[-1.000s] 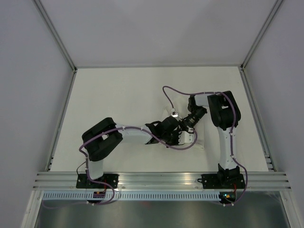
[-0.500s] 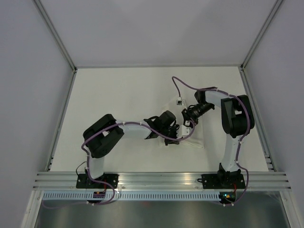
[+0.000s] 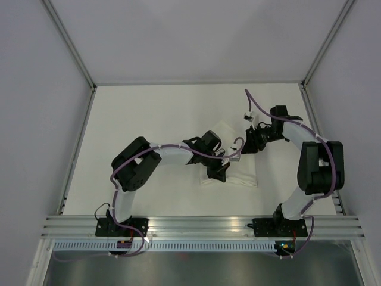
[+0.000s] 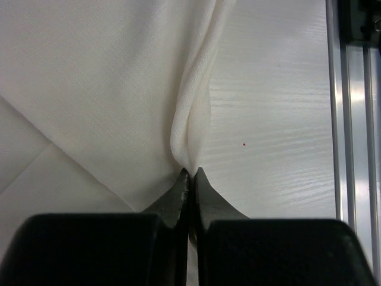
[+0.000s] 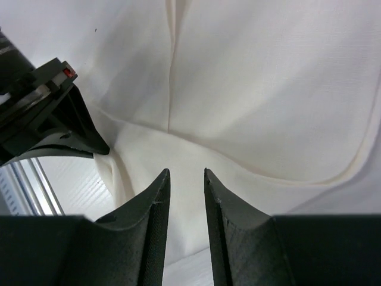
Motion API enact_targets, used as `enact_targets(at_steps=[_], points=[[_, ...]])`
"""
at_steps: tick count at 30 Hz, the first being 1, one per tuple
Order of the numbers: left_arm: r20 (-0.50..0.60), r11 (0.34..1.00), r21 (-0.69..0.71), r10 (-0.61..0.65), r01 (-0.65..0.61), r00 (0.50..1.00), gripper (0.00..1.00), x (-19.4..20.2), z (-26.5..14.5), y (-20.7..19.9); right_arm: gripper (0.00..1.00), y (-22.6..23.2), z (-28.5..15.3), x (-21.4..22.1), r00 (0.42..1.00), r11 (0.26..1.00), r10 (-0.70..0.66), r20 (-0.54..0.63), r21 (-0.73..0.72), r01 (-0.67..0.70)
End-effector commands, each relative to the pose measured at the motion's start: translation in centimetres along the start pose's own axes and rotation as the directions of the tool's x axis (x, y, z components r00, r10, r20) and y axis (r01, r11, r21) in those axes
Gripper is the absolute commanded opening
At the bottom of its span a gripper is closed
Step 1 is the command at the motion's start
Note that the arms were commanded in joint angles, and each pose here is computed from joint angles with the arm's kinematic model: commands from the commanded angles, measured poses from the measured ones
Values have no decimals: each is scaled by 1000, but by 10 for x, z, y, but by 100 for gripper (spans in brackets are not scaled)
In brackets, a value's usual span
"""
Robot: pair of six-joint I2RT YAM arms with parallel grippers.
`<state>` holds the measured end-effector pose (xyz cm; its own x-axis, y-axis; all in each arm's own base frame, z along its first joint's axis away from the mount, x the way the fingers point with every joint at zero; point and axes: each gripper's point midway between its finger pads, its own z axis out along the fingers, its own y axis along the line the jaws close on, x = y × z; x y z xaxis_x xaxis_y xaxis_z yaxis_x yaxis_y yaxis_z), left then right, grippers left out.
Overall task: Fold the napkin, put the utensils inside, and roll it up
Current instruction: Roll the napkin at the center of the board.
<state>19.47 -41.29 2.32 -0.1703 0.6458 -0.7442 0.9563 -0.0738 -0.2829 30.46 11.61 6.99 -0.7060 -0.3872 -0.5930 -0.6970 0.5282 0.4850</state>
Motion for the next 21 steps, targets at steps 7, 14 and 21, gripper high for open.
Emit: enact_targets(at_steps=[7,14,21], points=[[33,941,234,-259,244,965,2,-14,-10,-7,39,1,-36,-20,962,955,-235,136,219,202],[20,872,317,-399,373,917,2,-20,-16,4,43,19,-46,-7,911,895,-395,119,273,352],[-26,799,365,-503,477,864,2,-21,-14,8,45,49,-41,6,822,801,-567,54,265,536]])
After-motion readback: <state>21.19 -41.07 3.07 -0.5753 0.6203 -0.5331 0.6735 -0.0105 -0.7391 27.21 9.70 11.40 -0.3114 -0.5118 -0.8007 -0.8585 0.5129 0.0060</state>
